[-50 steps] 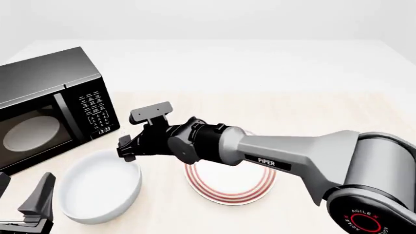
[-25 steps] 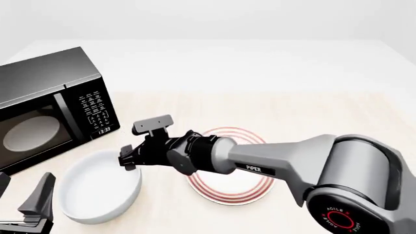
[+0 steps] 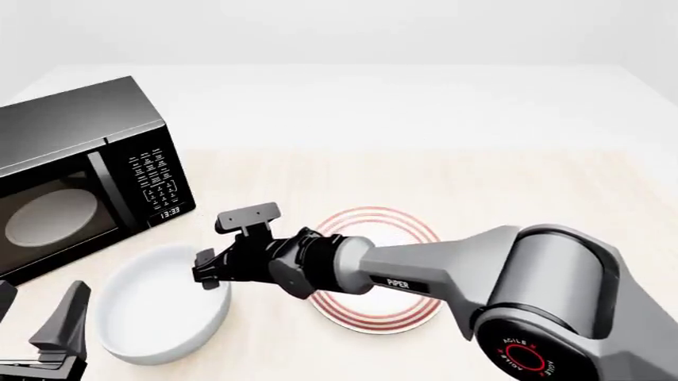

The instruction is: Put the white bowl to the right of the plate.

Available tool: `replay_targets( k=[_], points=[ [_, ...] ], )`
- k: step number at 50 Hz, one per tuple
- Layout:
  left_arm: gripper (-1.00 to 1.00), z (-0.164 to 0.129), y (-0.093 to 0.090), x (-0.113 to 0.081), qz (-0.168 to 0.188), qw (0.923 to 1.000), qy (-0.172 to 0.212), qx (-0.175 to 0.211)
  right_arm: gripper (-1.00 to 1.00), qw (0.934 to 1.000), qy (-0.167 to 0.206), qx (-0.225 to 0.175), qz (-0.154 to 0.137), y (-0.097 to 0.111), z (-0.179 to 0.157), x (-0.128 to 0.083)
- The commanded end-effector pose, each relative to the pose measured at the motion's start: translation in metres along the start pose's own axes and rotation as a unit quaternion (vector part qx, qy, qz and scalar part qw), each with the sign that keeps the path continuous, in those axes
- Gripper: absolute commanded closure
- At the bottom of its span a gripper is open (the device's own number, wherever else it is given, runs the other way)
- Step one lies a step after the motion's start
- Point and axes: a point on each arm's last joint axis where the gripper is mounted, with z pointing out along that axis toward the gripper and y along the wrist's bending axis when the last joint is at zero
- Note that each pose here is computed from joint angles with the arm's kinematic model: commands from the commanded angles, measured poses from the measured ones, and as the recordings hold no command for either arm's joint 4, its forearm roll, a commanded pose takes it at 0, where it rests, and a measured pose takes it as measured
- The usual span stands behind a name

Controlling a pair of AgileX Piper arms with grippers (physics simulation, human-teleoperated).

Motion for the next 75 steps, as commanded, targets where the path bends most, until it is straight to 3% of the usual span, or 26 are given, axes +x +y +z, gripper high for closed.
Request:
replay_targets(
  k=[1,30,32,33,55,56,67,75],
  points=[
    [-1.00,0.000,0.000,0.000,0.000,1.0000,0.000,0.000,-1.00,1.0000,0.003,-0.001,0.007,-0.001,0.007,0.009],
    [-1.00,0.000,0.000,0.000,0.000,1.0000,0.000,0.000,-1.00,0.9998,0.003,-0.002,0.022,-0.007,0.019,0.024],
    [-1.00,0.000,0.000,0.000,0.000,1.0000,0.000,0.000,-1.00,0.9997,0.004,-0.004,0.024,-0.006,0.022,0.027],
    [-1.00,0.000,0.000,0.000,0.000,1.0000,0.000,0.000,-1.00,0.9994,0.010,-0.007,0.032,-0.005,0.029,0.042],
    [-1.00,0.000,0.000,0.000,0.000,1.0000,0.000,0.000,-1.00,0.9994,0.015,-0.006,0.031,-0.005,0.034,0.046],
    [-1.00,0.000,0.000,0.000,0.000,1.0000,0.000,0.000,1.00,0.9995,0.016,-0.004,0.027,-0.006,0.035,0.044],
    [-1.00,0.000,0.000,0.000,0.000,1.0000,0.000,0.000,1.00,0.9997,0.014,-0.001,0.021,-0.007,0.031,0.036],
    [-1.00,0.000,0.000,0.000,0.000,1.0000,0.000,0.000,1.00,1.0000,0.001,0.002,0.001,-0.006,0.010,0.008]
  ],
)
